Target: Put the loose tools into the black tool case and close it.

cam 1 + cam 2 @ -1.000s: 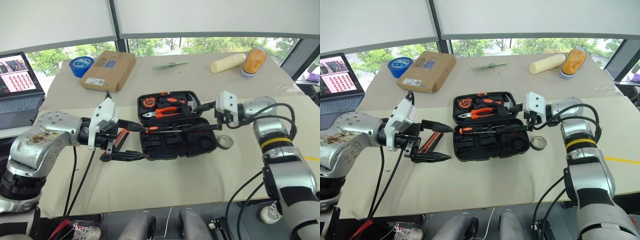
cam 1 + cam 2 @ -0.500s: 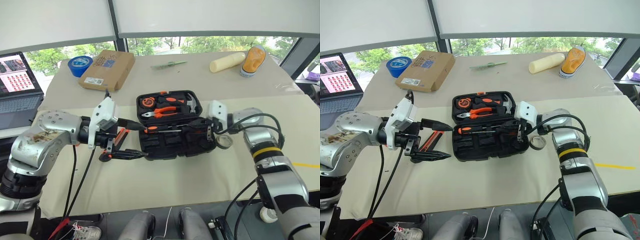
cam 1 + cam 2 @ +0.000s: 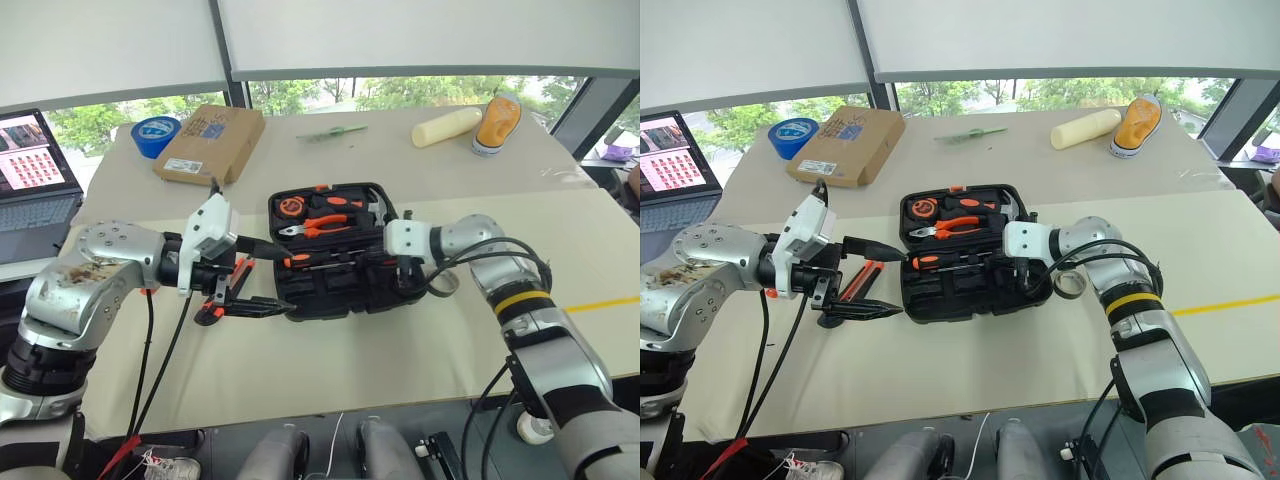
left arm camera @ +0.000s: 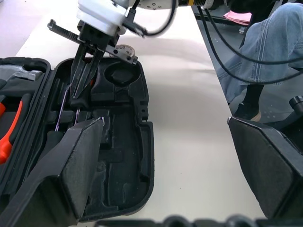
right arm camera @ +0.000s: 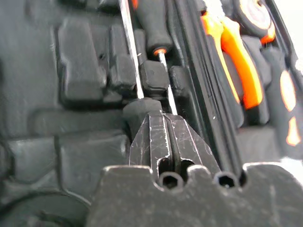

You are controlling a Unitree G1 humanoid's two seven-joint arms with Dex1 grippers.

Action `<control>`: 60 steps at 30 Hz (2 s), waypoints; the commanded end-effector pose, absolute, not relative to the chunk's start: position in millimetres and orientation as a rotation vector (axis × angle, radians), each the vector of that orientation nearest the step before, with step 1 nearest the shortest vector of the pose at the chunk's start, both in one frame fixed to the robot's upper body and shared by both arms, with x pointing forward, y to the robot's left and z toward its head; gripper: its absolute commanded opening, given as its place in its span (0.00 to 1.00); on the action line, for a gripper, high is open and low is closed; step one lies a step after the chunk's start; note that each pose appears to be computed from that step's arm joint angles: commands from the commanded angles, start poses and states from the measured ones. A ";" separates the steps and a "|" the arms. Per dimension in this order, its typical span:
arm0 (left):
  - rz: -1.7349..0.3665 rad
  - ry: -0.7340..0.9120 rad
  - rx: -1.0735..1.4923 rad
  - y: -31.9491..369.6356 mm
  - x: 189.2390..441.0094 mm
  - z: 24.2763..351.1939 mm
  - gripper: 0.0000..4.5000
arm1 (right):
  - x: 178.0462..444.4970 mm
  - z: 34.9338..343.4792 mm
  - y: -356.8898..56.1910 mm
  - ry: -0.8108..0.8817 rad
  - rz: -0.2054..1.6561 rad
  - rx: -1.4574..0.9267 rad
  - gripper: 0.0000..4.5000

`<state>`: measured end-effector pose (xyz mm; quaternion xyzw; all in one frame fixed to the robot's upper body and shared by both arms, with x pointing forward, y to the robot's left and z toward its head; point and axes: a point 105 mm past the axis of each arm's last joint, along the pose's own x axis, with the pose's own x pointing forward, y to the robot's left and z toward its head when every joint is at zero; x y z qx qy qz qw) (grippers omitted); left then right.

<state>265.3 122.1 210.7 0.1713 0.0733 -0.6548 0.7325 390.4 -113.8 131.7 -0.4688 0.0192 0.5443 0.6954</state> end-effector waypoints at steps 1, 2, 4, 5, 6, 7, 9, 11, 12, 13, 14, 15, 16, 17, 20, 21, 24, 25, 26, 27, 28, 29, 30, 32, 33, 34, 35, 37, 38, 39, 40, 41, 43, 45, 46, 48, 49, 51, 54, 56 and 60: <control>-1.386 0.144 0.414 126.6 268.6 214.3 1.00 | 390.5 134.9 -112.4 0.050 1.206 -0.939 0.01; -1.363 0.152 0.412 129.6 269.2 212.9 1.00 | 391.8 147.6 -113.0 0.019 1.185 -0.892 0.01; -1.323 0.162 0.407 134.8 269.7 211.0 1.00 | 391.3 168.4 -115.1 -0.030 1.161 -0.822 0.01; -1.285 0.166 0.406 139.4 270.7 209.8 1.00 | 387.9 181.6 -116.7 -0.059 1.159 -0.775 0.01; -1.233 0.174 0.396 146.7 271.7 208.5 1.00 | 383.0 197.5 -119.1 -0.088 1.156 -0.709 0.01; -1.197 0.180 0.389 151.8 271.9 207.5 1.00 | 378.1 207.6 -120.6 -0.105 1.160 -0.664 0.01; -1.132 0.193 0.366 162.0 270.5 205.9 1.00 | 367.6 223.5 -123.4 -0.125 1.168 -0.583 0.01; -1.020 0.223 0.294 183.3 264.6 202.2 1.00 | 344.3 241.0 -126.8 -0.129 1.225 -0.457 0.13; -0.979 0.234 0.265 190.9 261.3 200.8 1.00 | 334.0 245.7 -127.0 -0.122 1.253 -0.416 0.18; -0.930 0.237 0.208 200.4 257.7 200.8 1.00 | 320.7 248.1 -126.6 -0.104 1.299 -0.370 0.26; -0.888 0.239 0.165 209.2 254.6 200.4 1.00 | 309.0 247.9 -125.1 -0.085 1.342 -0.350 0.31; -0.789 0.254 0.130 232.0 248.0 194.1 1.00 | 295.4 242.1 -123.8 -0.052 1.385 -0.354 0.41; -0.700 0.274 0.114 252.0 240.5 187.6 1.00 | 285.2 237.0 -122.6 -0.026 1.414 -0.361 0.47; -0.634 0.293 0.107 266.9 232.7 181.9 1.00 | 279.3 233.2 -122.0 -0.009 1.425 -0.367 0.55; -0.510 0.327 0.058 295.2 211.7 166.7 1.00 | 277.2 232.2 -122.7 -0.006 1.394 -0.342 0.78; -0.482 0.346 0.063 302.7 206.2 160.6 1.00 | 279.1 232.7 -123.5 -0.007 1.377 -0.336 0.85; -0.431 0.406 0.097 319.9 196.0 147.6 1.00 | 285.1 233.6 -126.1 -0.006 1.337 -0.335 1.00; -0.424 0.426 0.126 324.4 195.8 145.2 1.00 | 286.0 233.7 -126.9 -0.004 1.331 -0.337 1.00; -0.425 0.443 0.159 327.6 196.7 143.5 1.00 | 286.5 233.8 -127.4 -0.003 1.327 -0.340 1.00; -0.433 0.465 0.201 330.8 200.4 142.4 1.00 | 286.7 233.8 -127.9 -0.002 1.323 -0.343 1.00; -0.440 0.479 0.230 333.0 202.8 141.7 1.00 | 286.5 233.8 -128.1 -0.002 1.321 -0.345 1.00; -0.452 0.486 0.248 334.5 209.6 143.1 1.00 | 285.9 233.6 -128.9 0.000 1.317 -0.351 1.00; -0.465 0.494 0.254 335.3 217.8 144.3 1.00 | 285.3 233.1 -130.0 0.003 1.313 -0.358 1.00; -0.480 0.525 0.276 338.5 232.8 141.8 1.00 | 284.5 233.2 -132.3 0.003 1.304 -0.364 1.00; -0.499 0.552 0.324 339.7 243.0 138.9 1.00 | 285.3 234.2 -134.0 0.001 1.289 -0.364 1.00; -0.517 0.581 0.370 341.3 252.5 136.4 1.00 | 285.7 235.4 -135.3 -0.003 1.275 -0.366 1.00; -0.519 0.616 0.401 345.7 262.1 134.2 1.00 | 285.5 236.3 -136.6 -0.005 1.263 -0.368 1.00; -0.514 0.659 0.417 347.6 282.0 137.0 1.00 | 282.5 236.9 -138.4 -0.006 1.250 -0.370 1.00; -0.509 0.685 0.407 347.1 291.2 138.9 1.00 | 280.2 236.6 -138.9 -0.006 1.246 -0.367 1.00; -0.532 0.705 0.411 342.6 300.5 141.2 1.00 | 277.7 235.8 -139.5 -0.006 1.239 -0.365 1.00; -0.549 0.731 0.416 339.7 308.0 142.1 1.00 | 275.5 234.6 -139.8 -0.004 1.233 -0.364 1.00; -0.540 0.772 0.426 339.0 316.3 141.4 1.00 | 273.1 232.4 -140.3 0.000 1.224 -0.368 1.00; -0.511 0.818 0.455 338.0 332.5 142.8 1.00 | 269.4 229.1 -141.2 0.001 1.207 -0.384 1.00; -0.479 0.848 0.447 333.4 350.7 144.2 1.00 | 266.8 227.7 -142.0 -0.006 1.182 -0.384 1.00; -0.470 0.864 0.445 329.9 358.7 143.4 1.00 | 265.1 227.2 -142.4 -0.008 1.173 -0.383 1.00; -0.458 0.897 0.465 326.5 368.9 137.9 1.00 | 263.2 226.8 -143.5 -0.015 1.152 -0.391 1.00; -0.454 0.911 0.490 326.6 371.9 134.3 1.00 | 263.0 226.7 -143.7 -0.017 1.141 -0.391 1.00; -0.469 0.939 0.514 323.6 374.9 127.5 1.00 | 261.6 227.2 -143.5 -0.023 1.126 -0.387 1.00; -0.501 0.976 0.571 318.5 377.1 118.0 1.00 | 258.3 227.4 -143.9 -0.028 1.110 -0.385 1.00; -0.550 1.007 0.531 311.3 374.2 113.2 0.88 | 257.5 227.2 -144.6 -0.030 1.097 -0.384 1.00; -0.567 1.029 0.562 311.0 373.3 111.2 0.59 | 256.4 226.7 -146.6 -0.029 1.081 -0.383 1.00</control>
